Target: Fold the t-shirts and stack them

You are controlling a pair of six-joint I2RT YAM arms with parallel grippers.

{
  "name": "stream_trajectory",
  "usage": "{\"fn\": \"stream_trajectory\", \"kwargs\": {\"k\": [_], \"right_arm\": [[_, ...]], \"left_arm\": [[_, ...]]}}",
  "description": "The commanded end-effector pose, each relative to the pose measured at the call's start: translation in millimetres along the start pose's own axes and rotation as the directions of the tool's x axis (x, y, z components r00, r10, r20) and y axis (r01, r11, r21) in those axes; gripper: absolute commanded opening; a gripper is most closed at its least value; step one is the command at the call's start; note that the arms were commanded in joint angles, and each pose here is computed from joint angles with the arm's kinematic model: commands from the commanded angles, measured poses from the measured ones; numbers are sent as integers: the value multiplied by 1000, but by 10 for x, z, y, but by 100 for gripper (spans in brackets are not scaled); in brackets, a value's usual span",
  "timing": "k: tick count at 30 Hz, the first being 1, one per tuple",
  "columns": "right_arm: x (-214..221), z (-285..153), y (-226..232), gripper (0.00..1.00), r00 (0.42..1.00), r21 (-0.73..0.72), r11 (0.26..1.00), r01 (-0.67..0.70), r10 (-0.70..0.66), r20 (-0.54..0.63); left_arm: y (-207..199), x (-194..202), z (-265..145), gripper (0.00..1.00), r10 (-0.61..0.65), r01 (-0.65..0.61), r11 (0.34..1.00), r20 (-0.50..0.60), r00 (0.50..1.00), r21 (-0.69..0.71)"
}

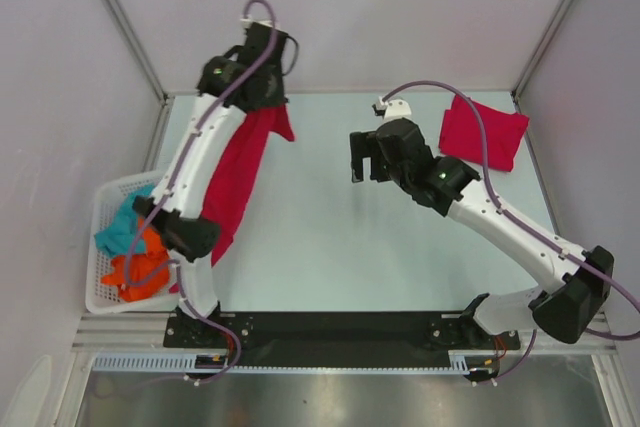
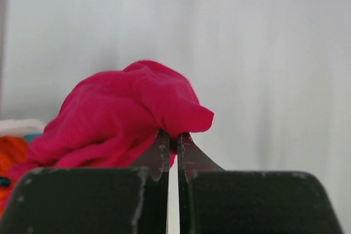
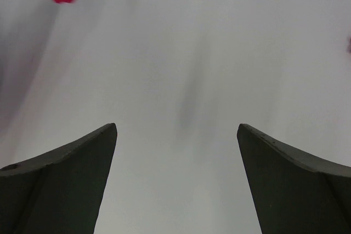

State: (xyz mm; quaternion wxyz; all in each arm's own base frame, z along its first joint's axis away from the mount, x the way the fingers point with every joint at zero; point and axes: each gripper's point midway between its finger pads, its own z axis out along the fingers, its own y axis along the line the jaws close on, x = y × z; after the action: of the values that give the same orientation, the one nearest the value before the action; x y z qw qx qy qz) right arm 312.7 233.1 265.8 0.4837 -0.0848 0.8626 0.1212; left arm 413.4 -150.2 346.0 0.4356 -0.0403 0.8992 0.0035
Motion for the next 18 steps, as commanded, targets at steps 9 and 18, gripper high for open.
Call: {"fn": "stream_trajectory", "kwargs": {"k": [9, 18], "right_arm": [[188, 261, -67, 99, 998, 70, 997, 25, -21, -54], [204, 270, -65, 99, 998, 71, 997, 11, -7, -59]], "left_arm": [[-1790, 591, -310, 0, 232, -218, 897, 11, 973, 384], [-1604, 514, -548, 0, 197, -194, 907, 31, 980, 374]]}}
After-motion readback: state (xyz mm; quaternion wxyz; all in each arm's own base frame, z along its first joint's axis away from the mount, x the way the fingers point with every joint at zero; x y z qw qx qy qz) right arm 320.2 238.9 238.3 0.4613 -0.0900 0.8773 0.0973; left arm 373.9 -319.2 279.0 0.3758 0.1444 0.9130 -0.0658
